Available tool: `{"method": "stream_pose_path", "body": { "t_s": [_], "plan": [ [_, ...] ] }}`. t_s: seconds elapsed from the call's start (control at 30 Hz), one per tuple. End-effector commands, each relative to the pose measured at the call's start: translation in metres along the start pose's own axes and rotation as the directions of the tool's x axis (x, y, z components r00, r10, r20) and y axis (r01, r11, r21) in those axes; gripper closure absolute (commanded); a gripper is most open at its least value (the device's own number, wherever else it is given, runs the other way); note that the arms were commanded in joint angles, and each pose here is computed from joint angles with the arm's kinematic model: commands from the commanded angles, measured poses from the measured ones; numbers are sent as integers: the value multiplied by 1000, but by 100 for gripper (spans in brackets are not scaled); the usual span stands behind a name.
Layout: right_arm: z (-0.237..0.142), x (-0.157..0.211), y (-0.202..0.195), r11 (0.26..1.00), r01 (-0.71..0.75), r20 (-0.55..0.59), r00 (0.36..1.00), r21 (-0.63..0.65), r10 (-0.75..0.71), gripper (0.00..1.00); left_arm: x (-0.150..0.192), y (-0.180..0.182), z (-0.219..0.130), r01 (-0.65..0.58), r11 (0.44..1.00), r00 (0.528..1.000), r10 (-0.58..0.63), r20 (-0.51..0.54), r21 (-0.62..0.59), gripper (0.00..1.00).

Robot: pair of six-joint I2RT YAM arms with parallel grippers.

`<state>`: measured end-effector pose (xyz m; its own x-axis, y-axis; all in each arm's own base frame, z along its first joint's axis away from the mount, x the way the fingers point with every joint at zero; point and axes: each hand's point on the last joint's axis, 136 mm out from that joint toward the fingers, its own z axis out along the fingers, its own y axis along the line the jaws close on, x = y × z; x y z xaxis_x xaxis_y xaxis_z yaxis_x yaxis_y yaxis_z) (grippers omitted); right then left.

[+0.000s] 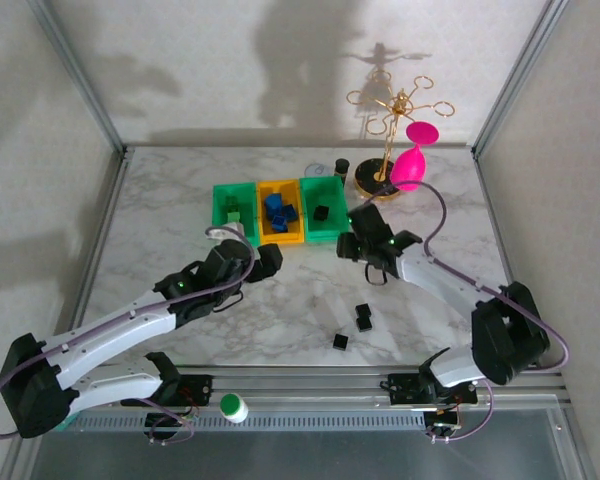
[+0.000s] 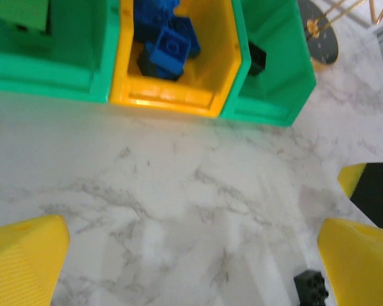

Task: Sort the legos into containers by color
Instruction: Pick up the lego from the bottom-center of the table.

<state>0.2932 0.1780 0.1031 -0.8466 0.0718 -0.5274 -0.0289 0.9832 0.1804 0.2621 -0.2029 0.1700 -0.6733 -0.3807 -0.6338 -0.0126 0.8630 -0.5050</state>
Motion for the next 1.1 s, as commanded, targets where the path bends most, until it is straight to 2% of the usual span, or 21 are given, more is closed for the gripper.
{"method": "stream_pose_path", "body": {
  "t_s": [0.0, 0.1, 0.2, 0.3, 0.5, 1.07],
  "plan": [
    [-6, 41, -23, 994, -63, -71, 995, 84, 69, 43, 13, -6, -2, 32, 999, 999, -32, -12, 33, 1],
    [-5, 64, -34, 991, -81, -108, 990, 108, 93, 42, 22, -10, -2, 26, 999, 999, -25, -24, 41, 0],
    [-2, 87, -26, 996, -44, -158, 986, 74, 56, 40, 25, -15, -3, 14, 999, 1000, -13, -26, 42, 0],
    [4, 101, -29, 995, -27, -199, 979, 101, 47, 40, 27, -17, -2, 2, 1000, 1000, -2, -25, 31, 0],
    [9, 114, -38, 989, -3, -219, 975, 149, 36, 41, 30, -19, -2, -7, 1000, 1000, 7, -28, 26, 0],
    [16, 132, -39, 986, 37, -266, 964, 163, 7, 49, 34, -13, 3, -27, 1000, 999, 26, -32, -4, 0]
  ]
}}
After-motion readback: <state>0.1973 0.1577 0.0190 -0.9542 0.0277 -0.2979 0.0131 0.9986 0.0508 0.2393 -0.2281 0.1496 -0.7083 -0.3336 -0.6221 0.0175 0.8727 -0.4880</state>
